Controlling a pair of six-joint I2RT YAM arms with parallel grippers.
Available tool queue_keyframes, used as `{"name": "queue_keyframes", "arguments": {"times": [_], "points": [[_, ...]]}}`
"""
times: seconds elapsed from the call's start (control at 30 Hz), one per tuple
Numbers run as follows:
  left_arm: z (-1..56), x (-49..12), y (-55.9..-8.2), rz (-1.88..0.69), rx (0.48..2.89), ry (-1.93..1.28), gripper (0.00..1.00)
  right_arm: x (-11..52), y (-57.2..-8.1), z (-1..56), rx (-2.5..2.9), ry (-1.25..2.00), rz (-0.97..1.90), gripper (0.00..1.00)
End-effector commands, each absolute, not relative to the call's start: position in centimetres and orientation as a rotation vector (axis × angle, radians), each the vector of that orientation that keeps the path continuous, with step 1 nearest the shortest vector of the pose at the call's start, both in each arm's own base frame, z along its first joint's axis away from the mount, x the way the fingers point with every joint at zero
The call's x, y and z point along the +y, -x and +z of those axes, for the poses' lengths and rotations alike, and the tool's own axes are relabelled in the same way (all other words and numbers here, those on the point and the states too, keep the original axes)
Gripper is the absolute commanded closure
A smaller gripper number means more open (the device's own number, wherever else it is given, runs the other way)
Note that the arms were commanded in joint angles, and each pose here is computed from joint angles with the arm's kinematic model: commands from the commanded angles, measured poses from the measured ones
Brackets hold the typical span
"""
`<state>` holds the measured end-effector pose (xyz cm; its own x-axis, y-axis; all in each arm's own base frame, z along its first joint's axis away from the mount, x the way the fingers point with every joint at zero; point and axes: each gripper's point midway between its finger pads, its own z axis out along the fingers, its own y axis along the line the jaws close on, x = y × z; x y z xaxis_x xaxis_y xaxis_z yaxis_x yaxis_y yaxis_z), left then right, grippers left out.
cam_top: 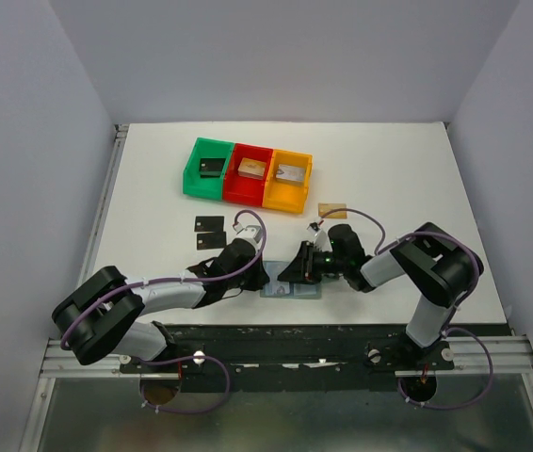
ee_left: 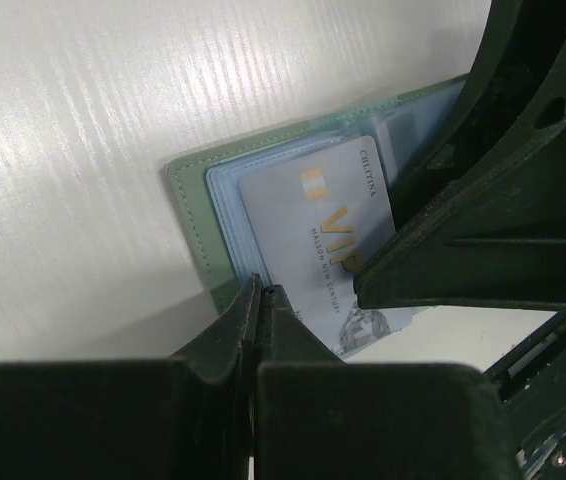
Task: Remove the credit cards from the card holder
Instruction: Remove the credit card from the card holder.
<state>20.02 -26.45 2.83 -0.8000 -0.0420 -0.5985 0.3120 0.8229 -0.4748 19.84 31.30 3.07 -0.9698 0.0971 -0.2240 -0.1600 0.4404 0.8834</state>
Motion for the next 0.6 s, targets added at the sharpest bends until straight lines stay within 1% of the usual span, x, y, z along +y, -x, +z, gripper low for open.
{"name": "queue_keyframes", "arguments": {"times": [0.0,0.17,0.2,0.33,0.4,0.47,0.57], "points": [[0.8,-25.3,-19.1,-0.709,2.462,-0.199,1.0,31.9,-19.6,2.9,2.461,0.108,1.572,0.61],[0.9,-25.2,-19.1,-0.707,2.461,-0.198,1.0,31.8,-19.4,2.7,2.47,0.105,1.566,0.62],[1.1,-25.2,-19.1,-0.703,2.461,-0.197,0.97,31.7,-19.4,2.7,2.469,0.107,1.556,0.63],[1.8,-24.8,-19.3,-0.685,2.442,-0.19,0.75,31.2,-19.3,2.8,2.483,0.143,1.506,0.63],[2.3,-24.6,-19.5,-0.677,2.429,-0.189,0.69,31.1,-19.3,2.9,2.488,0.146,1.494,0.63],[2.7,-24.4,-19.7,-0.666,2.418,-0.185,0.67,31.0,-19.2,2.9,2.493,0.148,1.483,0.63],[2.8,-24.2,-19.8,-0.656,2.415,-0.188,0.67,30.9,-19.2,3.0,2.496,0.161,1.469,0.63]]}}
